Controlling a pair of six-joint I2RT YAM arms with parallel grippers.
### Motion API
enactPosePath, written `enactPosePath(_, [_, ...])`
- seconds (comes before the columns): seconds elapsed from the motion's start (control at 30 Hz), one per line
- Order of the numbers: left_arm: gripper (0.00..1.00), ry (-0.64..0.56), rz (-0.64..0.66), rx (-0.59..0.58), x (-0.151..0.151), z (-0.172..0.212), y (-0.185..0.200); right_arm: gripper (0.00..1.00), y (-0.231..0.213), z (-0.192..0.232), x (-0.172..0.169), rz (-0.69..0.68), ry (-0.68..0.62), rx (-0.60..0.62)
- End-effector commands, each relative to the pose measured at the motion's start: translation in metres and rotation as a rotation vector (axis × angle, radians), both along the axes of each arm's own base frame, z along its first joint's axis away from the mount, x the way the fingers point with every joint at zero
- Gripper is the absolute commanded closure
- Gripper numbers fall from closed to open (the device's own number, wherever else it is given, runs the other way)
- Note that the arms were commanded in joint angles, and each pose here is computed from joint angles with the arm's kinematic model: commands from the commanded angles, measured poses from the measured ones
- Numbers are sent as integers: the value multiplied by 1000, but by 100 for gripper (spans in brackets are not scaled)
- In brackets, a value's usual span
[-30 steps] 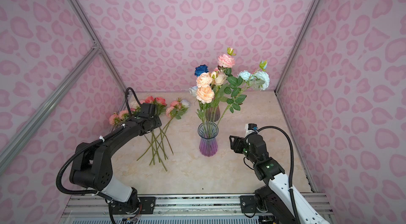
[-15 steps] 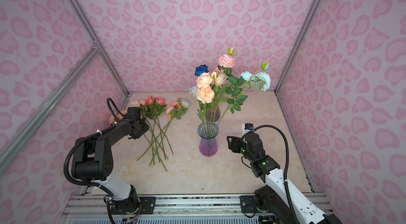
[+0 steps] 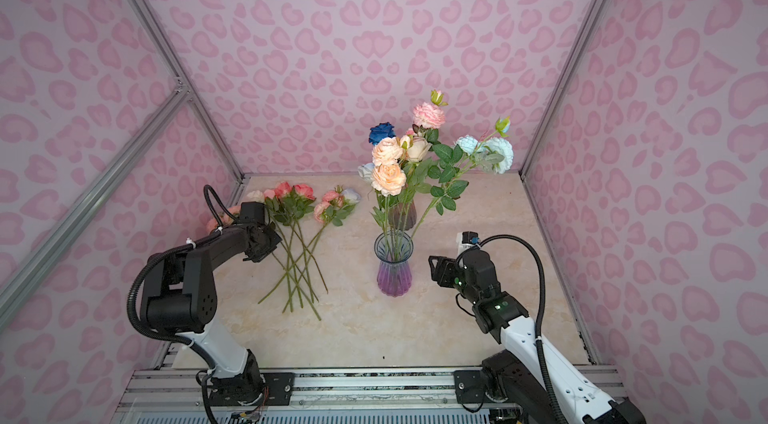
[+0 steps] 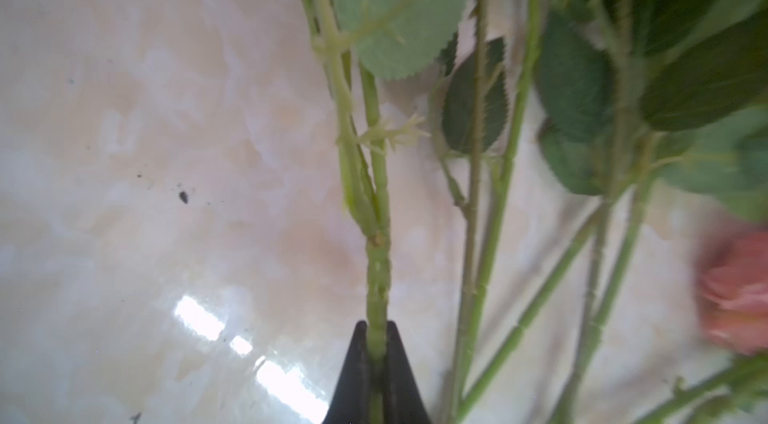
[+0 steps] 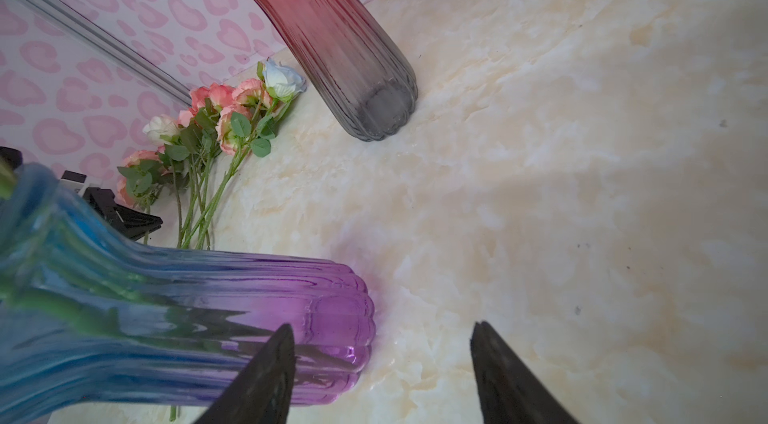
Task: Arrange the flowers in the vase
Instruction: 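Lower the left gripper onto the bunch and close on a pink rose stem, then lift the pink rose with the left gripper and carry it over the vase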
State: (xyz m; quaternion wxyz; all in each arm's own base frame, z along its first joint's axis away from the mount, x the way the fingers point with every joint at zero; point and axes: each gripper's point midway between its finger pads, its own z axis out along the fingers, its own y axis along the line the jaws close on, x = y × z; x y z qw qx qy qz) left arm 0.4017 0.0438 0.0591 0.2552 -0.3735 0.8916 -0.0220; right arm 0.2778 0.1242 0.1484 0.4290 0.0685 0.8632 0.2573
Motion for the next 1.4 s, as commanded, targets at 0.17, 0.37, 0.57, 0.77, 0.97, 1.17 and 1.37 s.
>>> enactPosePath(0.17, [97, -231, -90, 28, -13, 119, -23, 32, 4, 17, 2, 20, -44, 20])
enactPosePath(0.37, [97, -548, -263, 3, -27, 237, -77, 32, 0, 23, -1, 3, -61, 26])
enactPosePath(0.57, [97, -1162, -542, 27, -81, 410, -165, 32, -7, 26, -3, -28, -84, 19])
enactPosePath(0.77, [97, -1605, -735, 22, -146, 503, -235, 32, -10, 28, -2, -50, -92, 19])
enactPosePath(0.97, [97, -1777, -853, 51, -174, 527, -293, 32, -10, 33, -1, -51, -96, 22])
enactPosePath(1.17, [97, -1781, -946, 45, -181, 513, -347, 32, -13, 33, -4, -57, -97, 19])
enactPosePath(1.37, [97, -1746, -1009, 36, -180, 488, -382, 32, -15, 32, -6, -60, -97, 14])
